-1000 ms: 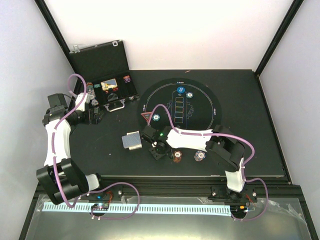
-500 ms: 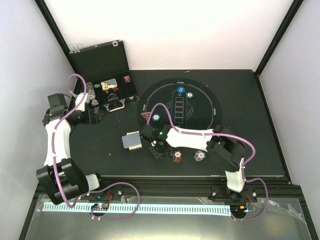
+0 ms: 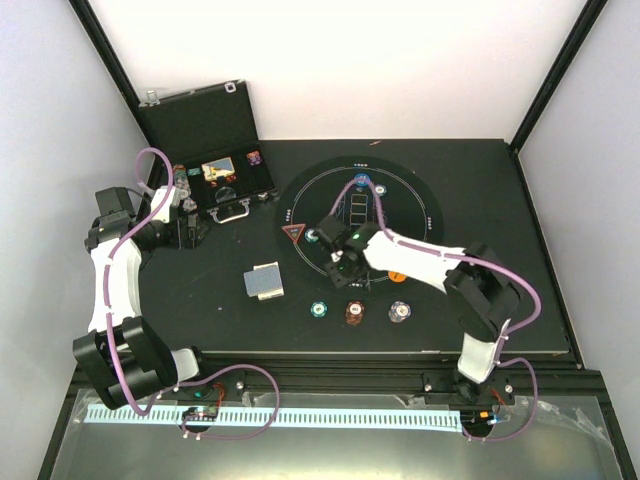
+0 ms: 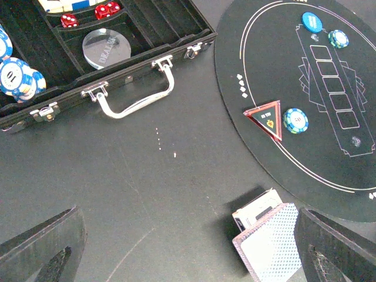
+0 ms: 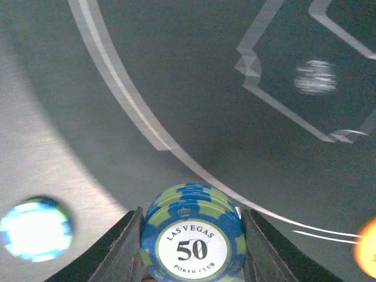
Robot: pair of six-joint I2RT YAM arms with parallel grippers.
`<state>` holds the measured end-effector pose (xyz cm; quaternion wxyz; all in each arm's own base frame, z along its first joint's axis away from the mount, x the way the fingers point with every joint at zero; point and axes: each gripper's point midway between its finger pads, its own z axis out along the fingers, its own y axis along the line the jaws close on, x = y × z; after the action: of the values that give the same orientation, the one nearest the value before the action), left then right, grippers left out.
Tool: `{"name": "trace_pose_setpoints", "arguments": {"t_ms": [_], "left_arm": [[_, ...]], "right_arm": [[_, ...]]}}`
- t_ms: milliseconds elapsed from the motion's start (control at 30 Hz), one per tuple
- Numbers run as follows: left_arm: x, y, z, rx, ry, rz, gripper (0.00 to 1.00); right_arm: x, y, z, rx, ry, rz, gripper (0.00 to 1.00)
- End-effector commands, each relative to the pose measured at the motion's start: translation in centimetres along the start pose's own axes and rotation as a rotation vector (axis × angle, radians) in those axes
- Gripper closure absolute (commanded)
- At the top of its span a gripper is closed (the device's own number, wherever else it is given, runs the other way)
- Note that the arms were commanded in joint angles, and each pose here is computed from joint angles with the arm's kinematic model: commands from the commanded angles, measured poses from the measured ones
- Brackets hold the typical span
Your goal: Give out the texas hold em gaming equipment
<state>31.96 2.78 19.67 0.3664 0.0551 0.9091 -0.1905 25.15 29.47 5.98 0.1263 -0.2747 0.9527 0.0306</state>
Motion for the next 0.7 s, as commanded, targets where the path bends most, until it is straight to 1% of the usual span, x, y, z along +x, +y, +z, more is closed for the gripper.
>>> {"name": "trace_pose_setpoints", "arguments": {"t_ms": [0,100,233,433,667], "left_arm": [[-1.0,-0.5,-1.2,-0.001,-0.032,0.033,0.01],[-1.1,-0.5,-1.2,0.000,-0.032,0.030,0.01],[-1.1,-0.5,-1.2,0.000,-0.031,0.028,0.01],[-1.3,-0.6,-1.5,-0.006,-0.033,0.038,0.01],[-1.3,-0.5,-1.4,-0.006,-0.032,0.037,0.01]], "right_arm": [[0.0,-5.8,-0.1,0.070,-0.019,0.079,0.62],[0.1,-8.5,0.7,0.089,-0.012,0.135,0.62],[0.2,-10.6,1.9,0.103,0.006,0.169,0.62],[0.5,-11.8,3.8,0.108,0.036,0.195,0.62],[1.3,-12.5,4.8,0.119,0.059,0.210,0.62]]}}
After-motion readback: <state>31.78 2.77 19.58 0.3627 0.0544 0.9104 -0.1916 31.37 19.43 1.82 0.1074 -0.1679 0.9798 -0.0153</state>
